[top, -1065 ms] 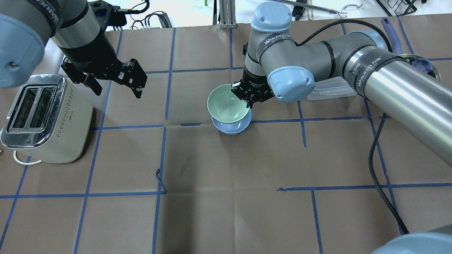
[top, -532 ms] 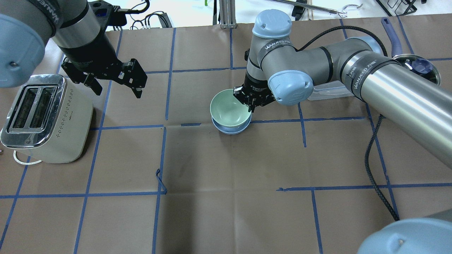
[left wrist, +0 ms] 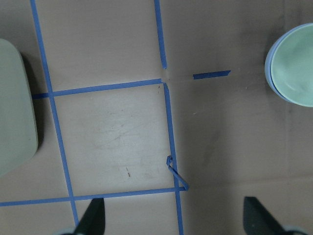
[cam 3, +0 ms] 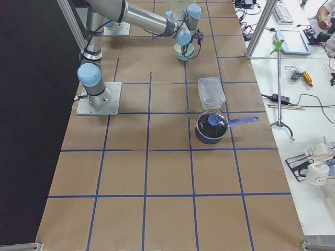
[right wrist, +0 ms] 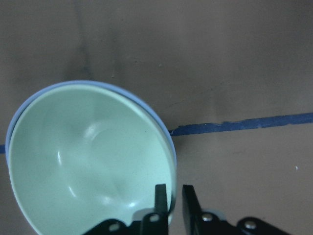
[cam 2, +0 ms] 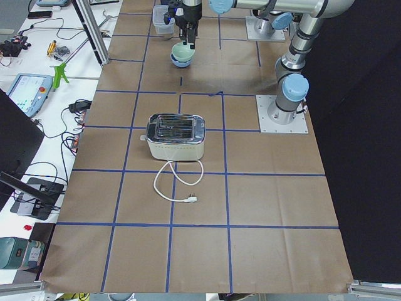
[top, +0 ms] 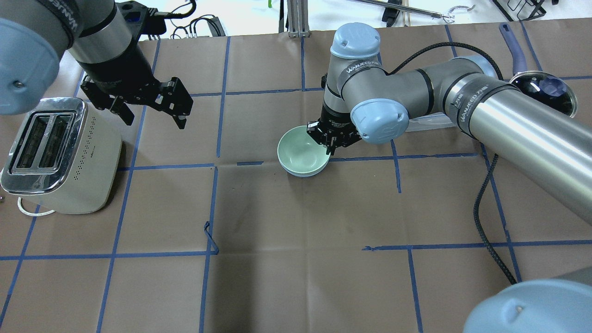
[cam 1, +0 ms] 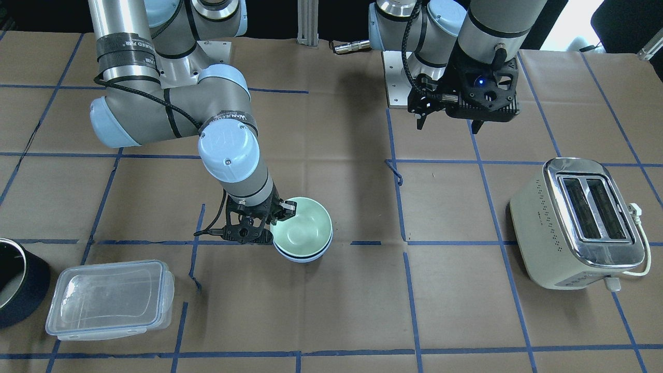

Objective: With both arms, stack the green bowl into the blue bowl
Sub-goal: 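Open the right gripper and raise it away from the stacked bowls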

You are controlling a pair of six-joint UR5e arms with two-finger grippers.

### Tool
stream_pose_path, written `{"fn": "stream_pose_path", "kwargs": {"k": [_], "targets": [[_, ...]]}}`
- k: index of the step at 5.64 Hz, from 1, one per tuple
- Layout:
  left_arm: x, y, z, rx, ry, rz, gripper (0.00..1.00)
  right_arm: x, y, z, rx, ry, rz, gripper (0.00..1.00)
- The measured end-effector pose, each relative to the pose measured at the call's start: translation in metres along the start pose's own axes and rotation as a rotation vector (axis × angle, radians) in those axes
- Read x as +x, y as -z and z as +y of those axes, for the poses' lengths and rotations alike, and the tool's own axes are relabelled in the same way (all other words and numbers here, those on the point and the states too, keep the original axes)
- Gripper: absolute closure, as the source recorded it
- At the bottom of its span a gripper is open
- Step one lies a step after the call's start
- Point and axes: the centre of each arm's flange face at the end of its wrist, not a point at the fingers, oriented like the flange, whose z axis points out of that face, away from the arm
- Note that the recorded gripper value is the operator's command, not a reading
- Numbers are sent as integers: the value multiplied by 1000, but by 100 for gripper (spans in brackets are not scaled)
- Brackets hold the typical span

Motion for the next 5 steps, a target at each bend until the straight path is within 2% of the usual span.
{"fn": "stream_pose_path", "kwargs": {"k": [2,3,5], "targets": [[0,0,0,0,0,0,1,-4,24,-8,32,-6,-11,0],[0,0,0,0,0,0,1,-9,54,-16,42,-4,-11,0],[-1,0,0,3,0,0,1,1,137,-9,16,9,9,0]]}}
